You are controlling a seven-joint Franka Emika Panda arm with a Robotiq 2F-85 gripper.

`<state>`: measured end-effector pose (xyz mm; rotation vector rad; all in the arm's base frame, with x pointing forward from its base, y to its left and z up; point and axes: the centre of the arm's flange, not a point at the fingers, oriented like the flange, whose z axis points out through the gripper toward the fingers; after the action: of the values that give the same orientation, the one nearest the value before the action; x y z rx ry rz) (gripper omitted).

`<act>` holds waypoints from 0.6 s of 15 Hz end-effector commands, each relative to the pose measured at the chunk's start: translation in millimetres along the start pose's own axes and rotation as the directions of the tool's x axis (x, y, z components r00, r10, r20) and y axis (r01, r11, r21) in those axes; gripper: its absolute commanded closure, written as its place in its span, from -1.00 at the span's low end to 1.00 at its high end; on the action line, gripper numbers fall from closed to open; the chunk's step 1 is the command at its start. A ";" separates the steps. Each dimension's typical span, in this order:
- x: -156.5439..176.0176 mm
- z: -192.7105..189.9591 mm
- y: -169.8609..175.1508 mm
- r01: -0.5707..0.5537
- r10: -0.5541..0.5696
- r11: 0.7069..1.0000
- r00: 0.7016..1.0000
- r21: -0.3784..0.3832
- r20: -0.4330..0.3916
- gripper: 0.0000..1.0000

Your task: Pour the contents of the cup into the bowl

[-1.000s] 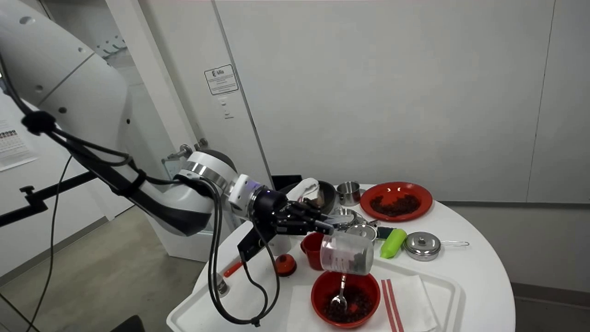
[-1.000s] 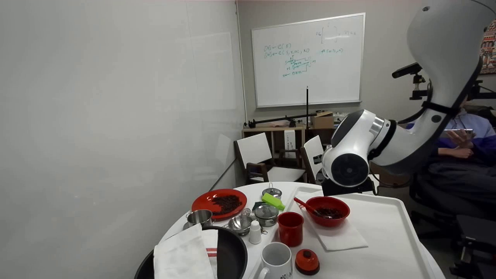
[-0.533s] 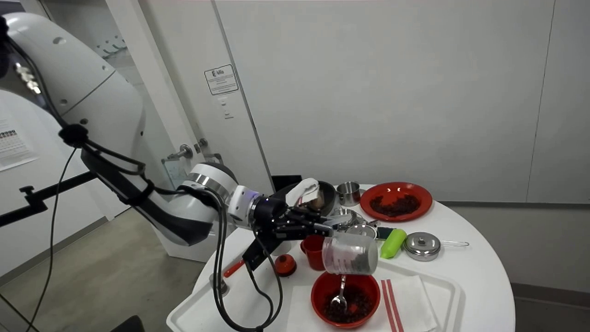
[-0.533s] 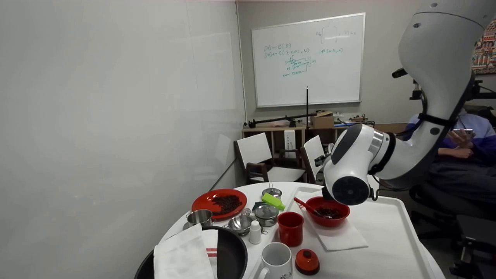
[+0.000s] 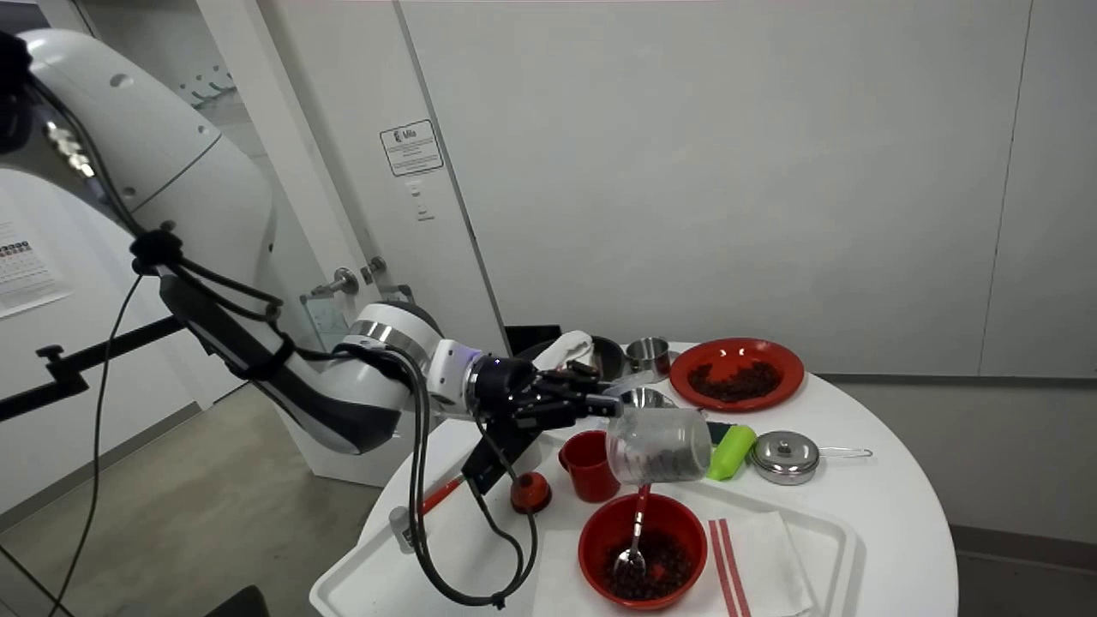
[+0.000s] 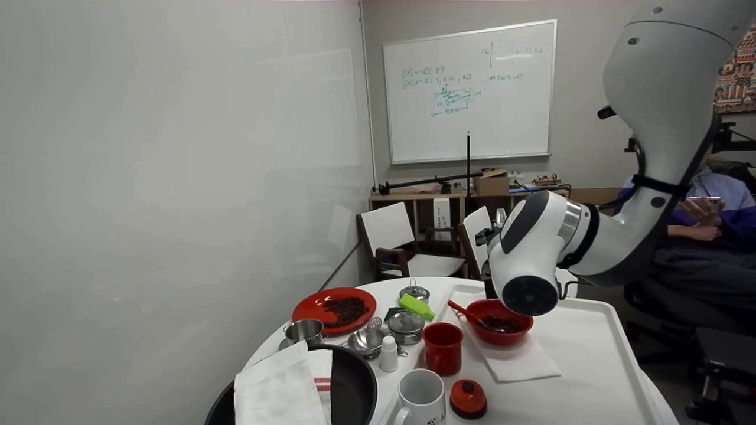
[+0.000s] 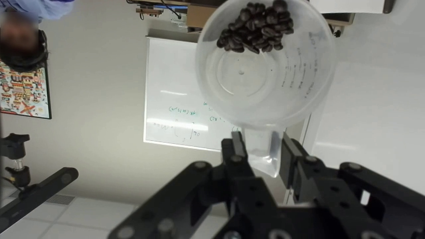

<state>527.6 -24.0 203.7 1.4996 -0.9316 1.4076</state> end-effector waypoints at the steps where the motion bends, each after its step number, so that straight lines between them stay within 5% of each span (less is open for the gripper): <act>1: -1.5 2.9 -5.8 -0.025 0.027 0.999 0.998 0.023 -0.060 0.86; 9: -0.6 4.5 -6.3 -0.008 0.012 0.999 0.994 0.034 -0.110 0.86</act>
<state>530.7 -26.1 204.1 1.4616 -0.8738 1.4701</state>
